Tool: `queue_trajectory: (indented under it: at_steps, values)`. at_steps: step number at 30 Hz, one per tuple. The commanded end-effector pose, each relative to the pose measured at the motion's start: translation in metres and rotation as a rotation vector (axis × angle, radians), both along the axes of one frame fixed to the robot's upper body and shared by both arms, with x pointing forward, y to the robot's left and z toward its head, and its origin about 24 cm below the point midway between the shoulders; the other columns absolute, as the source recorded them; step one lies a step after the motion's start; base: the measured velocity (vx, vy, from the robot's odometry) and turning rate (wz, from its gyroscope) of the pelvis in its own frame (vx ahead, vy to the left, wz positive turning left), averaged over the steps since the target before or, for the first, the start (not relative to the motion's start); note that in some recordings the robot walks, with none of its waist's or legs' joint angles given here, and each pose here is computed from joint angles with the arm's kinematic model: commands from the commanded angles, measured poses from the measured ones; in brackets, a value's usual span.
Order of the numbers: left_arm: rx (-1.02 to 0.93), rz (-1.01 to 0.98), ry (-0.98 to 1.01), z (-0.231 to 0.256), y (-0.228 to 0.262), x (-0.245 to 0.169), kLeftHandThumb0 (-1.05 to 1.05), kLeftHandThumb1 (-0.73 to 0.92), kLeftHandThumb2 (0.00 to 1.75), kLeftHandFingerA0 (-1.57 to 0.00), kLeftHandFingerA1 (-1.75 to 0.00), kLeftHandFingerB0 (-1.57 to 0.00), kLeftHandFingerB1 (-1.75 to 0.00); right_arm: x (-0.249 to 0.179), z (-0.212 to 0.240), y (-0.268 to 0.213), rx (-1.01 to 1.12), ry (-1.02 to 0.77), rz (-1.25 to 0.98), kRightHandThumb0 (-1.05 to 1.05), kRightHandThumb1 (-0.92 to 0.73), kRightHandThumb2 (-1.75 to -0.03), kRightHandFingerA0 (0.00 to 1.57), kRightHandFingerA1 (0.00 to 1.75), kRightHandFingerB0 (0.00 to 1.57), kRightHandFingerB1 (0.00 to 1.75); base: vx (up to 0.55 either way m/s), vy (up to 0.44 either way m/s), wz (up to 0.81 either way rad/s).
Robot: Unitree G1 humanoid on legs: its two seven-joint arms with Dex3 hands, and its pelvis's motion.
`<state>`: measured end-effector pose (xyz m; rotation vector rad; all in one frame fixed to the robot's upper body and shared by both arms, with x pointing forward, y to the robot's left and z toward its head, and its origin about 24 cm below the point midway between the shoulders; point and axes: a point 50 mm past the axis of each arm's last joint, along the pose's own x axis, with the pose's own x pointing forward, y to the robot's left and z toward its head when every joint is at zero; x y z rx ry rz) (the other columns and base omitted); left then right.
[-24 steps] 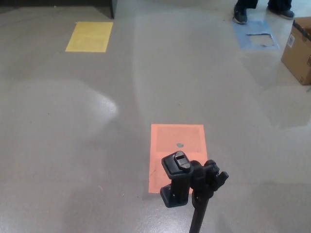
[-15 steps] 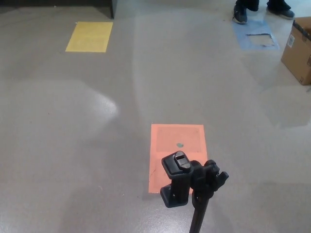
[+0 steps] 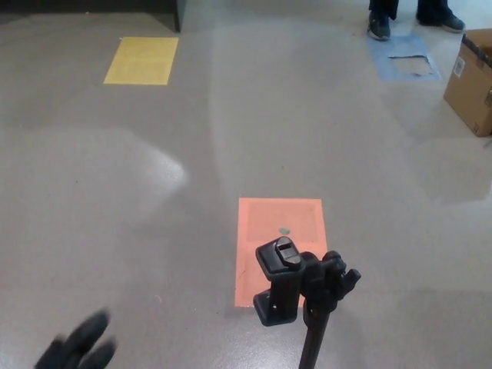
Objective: A phone stand is kept on the floor and the robot uses both its hands to grab it and uses its left hand to extend the phone stand by pulling it upwards
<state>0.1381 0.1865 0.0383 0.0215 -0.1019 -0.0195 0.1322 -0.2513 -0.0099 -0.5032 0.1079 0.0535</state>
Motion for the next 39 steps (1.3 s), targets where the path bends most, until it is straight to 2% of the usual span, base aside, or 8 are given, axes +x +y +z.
queue_trajectory:
  at_steps: [1,5,14,15,18,30,37,39]
  values:
    - [-0.244,-0.248,-0.037,0.037,-0.045,0.024,-0.84,0.91,0.69,-0.28,-0.30,-0.26,-0.29,0.022,0.000,0.010,0.032,-0.015,0.057,-1.05,-0.67,-1.02,0.00,0.13,0.00,0.12,0.00,0.000,0.00]
    - [-0.294,-0.368,-0.080,0.061,-0.081,0.033,-0.82,0.69,1.07,-0.23,-0.46,-0.20,-0.43,0.035,-0.006,0.024,0.068,0.000,0.083,-1.05,-0.64,-1.00,0.00,0.00,0.00,0.01,0.00,0.000,0.00]
    - [-0.359,-0.538,-0.045,0.068,-0.136,0.035,-0.83,0.90,0.68,-0.18,-0.29,-0.21,-0.27,0.042,-0.012,0.061,0.013,-0.014,0.165,-1.05,-0.71,-0.61,0.00,0.00,0.00,0.00,0.00,0.000,0.00]
    - [-0.388,-0.559,-0.038,0.068,-0.140,0.035,-0.37,0.46,1.08,-0.01,-0.50,0.00,-0.47,0.043,-0.012,0.064,0.041,-0.013,0.158,-1.05,-0.71,-0.61,0.00,0.00,0.00,0.00,0.00,0.000,0.00]
    - [-0.441,-0.594,-0.014,0.067,-0.150,0.033,-0.82,0.92,0.70,-0.19,-0.31,-0.17,-0.26,0.044,-0.013,0.075,0.113,-0.012,0.123,-1.05,-0.74,-0.64,0.00,0.00,0.00,0.00,0.00,0.000,0.00]
    - [-0.498,-0.642,0.070,0.065,-0.162,0.026,-0.87,0.79,1.14,0.00,-0.27,-0.13,-0.21,0.048,-0.010,0.095,0.155,0.014,0.182,-0.97,-0.56,-0.88,0.00,0.06,0.00,0.00,0.00,0.000,0.00]
    - [-0.484,-0.615,0.109,0.054,-0.160,0.020,-0.80,0.92,0.73,-0.08,-0.28,-0.10,-0.24,0.047,-0.011,0.095,0.137,0.007,0.185,-0.98,-0.58,-0.93,0.00,0.08,0.00,0.00,0.00,0.000,0.00]
    - [-0.483,-0.608,0.114,0.053,-0.159,0.019,-0.83,0.80,1.15,0.00,-0.31,-0.14,-0.27,0.046,-0.011,0.095,0.161,0.013,0.184,-0.99,-0.58,-0.93,0.00,0.08,0.00,0.00,0.00,0.000,0.00]
